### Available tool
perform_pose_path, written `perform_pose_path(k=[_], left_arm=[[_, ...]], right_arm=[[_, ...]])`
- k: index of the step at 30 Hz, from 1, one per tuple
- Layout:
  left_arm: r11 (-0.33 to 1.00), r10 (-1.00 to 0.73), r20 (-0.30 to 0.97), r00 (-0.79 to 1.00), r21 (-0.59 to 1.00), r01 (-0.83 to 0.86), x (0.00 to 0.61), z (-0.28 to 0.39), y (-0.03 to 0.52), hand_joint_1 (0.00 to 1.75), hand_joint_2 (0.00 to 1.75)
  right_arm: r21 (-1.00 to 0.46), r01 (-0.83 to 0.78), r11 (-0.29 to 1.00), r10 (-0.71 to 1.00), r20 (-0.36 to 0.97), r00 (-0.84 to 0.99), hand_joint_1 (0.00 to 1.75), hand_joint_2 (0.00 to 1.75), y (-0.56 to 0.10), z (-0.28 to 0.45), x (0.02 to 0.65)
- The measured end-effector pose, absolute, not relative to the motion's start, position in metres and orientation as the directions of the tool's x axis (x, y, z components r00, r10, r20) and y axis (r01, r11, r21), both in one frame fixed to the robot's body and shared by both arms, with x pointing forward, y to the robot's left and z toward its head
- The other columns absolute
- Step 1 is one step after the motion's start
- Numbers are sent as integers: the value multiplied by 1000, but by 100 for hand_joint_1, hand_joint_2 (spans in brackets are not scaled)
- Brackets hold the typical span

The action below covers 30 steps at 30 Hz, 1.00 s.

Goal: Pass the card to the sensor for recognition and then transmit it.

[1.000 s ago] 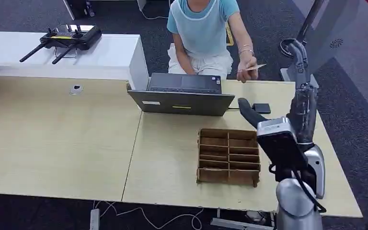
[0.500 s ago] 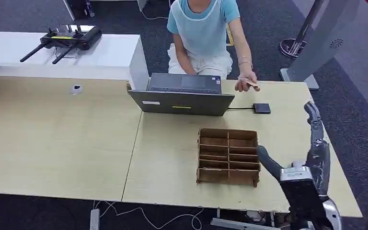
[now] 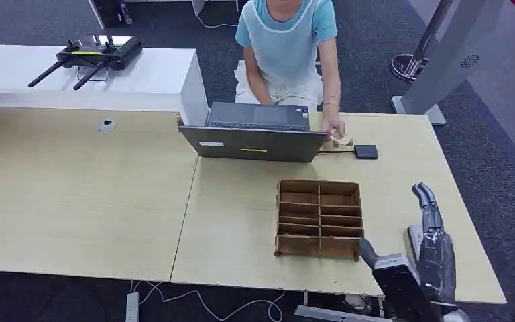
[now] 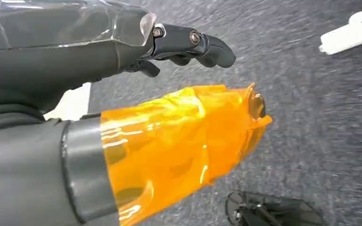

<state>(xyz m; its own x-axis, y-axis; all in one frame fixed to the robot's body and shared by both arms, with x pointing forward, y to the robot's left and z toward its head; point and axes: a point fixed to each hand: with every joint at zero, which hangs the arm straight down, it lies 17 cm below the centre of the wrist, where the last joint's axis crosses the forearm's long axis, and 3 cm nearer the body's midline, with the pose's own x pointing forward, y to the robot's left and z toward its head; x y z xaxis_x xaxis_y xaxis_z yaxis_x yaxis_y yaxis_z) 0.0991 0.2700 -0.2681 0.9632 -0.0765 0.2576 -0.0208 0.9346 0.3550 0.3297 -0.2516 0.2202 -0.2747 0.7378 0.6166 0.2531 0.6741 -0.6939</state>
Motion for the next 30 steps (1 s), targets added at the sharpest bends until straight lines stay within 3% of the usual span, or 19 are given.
perform_pose_path(k=[5,11,18,30], left_arm=[[940,-35,252,967,337,-53,96,-269,267,0,0],[929,-52,249,967,366,-45,96,-268,272,0,0],[929,-58,240,969,368,-36,96,-268,272,0,0],[941,-49,240,970,338,-36,95,-269,267,0,0]], right_arm=[[-727,231,647,762,609,-218,0,175,-253,197,332],[-875,268,402,914,399,-69,0,175,-267,176,332],[-926,254,278,959,281,-26,0,175,-254,166,333],[-952,172,253,966,240,-94,0,175,-223,137,329]])
